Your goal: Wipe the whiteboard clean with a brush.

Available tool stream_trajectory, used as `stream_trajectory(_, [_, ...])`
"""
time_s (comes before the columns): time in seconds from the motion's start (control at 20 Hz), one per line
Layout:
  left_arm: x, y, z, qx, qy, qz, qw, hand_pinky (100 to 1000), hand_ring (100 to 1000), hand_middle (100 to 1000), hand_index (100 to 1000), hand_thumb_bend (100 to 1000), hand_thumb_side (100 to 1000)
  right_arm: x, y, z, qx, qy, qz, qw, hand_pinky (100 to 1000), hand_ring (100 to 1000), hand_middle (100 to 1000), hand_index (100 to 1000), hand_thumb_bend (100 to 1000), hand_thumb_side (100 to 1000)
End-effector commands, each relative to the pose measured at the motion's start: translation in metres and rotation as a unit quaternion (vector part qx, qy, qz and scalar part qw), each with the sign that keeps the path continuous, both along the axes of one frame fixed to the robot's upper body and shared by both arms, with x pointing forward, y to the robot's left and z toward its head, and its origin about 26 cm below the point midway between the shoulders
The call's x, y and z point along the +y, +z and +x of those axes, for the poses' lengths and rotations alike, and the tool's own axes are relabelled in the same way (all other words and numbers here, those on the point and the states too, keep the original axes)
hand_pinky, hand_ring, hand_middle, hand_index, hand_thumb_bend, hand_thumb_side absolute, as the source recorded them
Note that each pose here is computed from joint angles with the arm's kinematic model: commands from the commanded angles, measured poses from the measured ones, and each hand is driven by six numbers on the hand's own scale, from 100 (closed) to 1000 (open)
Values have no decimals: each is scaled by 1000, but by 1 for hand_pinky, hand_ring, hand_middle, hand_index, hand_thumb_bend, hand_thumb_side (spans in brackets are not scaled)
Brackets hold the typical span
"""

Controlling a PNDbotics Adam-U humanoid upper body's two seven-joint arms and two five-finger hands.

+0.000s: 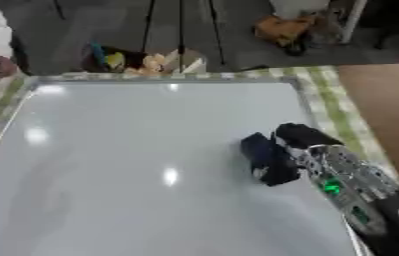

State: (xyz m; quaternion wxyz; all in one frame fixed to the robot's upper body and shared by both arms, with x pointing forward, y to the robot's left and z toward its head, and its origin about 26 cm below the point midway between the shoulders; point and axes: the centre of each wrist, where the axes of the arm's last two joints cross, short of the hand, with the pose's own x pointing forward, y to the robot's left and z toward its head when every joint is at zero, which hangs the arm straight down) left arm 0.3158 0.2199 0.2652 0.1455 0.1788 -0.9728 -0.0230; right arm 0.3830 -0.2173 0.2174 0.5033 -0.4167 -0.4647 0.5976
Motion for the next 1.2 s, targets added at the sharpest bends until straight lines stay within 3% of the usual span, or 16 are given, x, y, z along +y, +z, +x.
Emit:
stream_trajectory(0.05, [-1,7,-4,-14,-2,3,1000,668,797,776,737,129,1000,-1,8,-4,-4,5,-6,1000,466,637,328,245,100,474])
stream_trajectory(1.2, [-2,8,-4,-14,-3,4,1000,667,797,776,737,127,999,-14,-4,7,-10,-32,-21,999,448,626,306,327,100,445])
